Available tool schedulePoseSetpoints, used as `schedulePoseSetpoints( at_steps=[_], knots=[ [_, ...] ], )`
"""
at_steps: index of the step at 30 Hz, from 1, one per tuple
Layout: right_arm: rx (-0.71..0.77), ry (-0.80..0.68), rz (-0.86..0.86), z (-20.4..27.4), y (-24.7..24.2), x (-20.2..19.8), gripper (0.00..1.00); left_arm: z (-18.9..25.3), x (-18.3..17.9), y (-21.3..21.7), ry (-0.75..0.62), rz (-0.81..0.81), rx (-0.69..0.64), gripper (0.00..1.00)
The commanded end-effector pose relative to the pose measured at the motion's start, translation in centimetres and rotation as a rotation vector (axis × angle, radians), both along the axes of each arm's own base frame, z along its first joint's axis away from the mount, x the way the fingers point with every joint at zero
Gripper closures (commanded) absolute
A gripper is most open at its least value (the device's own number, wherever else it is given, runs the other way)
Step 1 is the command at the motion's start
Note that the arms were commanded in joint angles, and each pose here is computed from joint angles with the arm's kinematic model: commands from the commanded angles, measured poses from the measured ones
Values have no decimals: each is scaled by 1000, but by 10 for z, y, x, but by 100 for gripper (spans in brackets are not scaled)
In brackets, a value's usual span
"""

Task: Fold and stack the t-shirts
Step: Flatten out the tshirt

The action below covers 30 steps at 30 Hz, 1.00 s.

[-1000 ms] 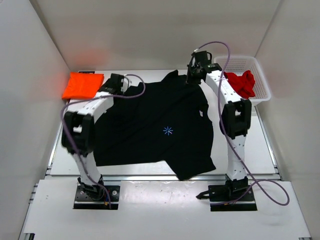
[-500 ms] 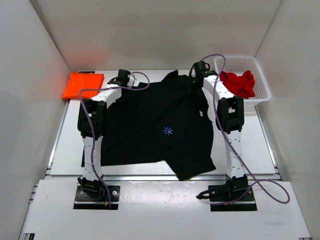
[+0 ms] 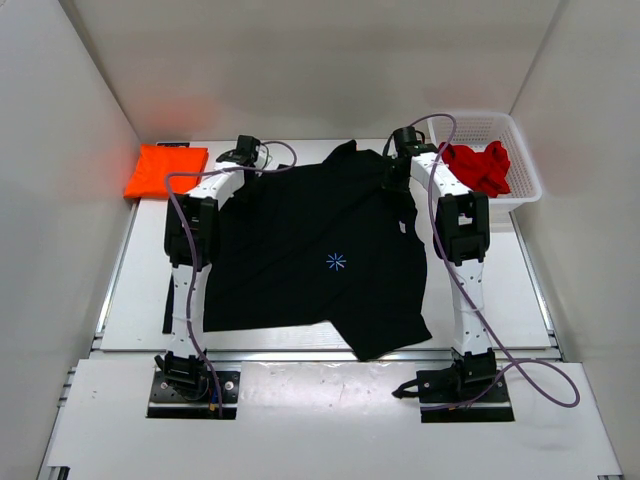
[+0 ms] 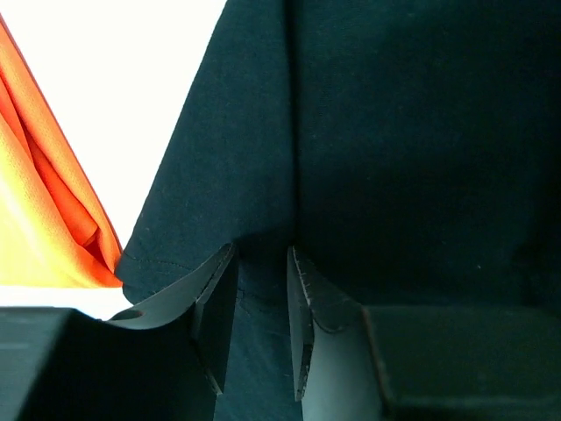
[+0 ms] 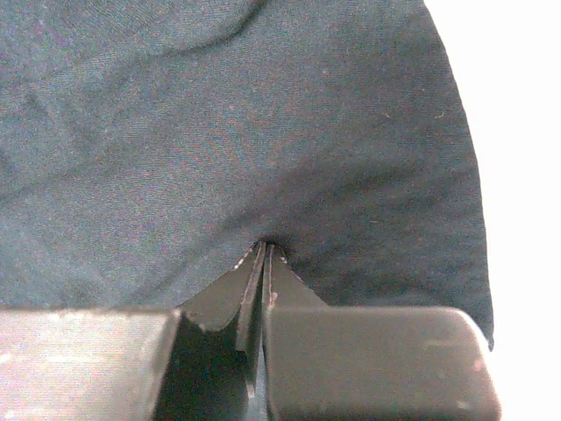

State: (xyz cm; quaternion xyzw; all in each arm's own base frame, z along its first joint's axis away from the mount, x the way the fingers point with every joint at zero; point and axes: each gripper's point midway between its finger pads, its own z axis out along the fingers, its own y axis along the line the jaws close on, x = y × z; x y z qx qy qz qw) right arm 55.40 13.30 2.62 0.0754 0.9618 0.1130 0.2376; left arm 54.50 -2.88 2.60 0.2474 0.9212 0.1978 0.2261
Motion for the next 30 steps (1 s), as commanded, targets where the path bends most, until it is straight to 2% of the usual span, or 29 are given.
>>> schedulePoseSetpoints(
  at_steps=[1,7,10,14,18,20,21,24,30],
  knots=[
    [-27,21,-5,-2,-6,-8,100,15,5,6,-25,56,-38,60],
    [-37,45,-11,-10,-9,-13,100,28,4,15,-49,61,-2,60],
    [-42,39,-15,-6,-15,-12,100,35,3,21,-62,60,34,64],
    [-35,42,-18,-6,-15,-13,100,36,4,29,-72,59,72,74],
    [-33,27,-16,2,-18,-10,100,26,5,26,-29,45,45,83],
    [-34,31,-18,-1,-17,-11,100,26,7,23,-26,50,35,99],
    [-30,27,-19,1,-16,-11,100,28,7,29,-25,56,43,100],
    [-40,35,-11,-1,-17,-14,100,37,17,33,-65,65,72,100],
    [-79,67,-36,-5,-30,-24,100,107,69,51,-339,97,190,100]
  ],
)
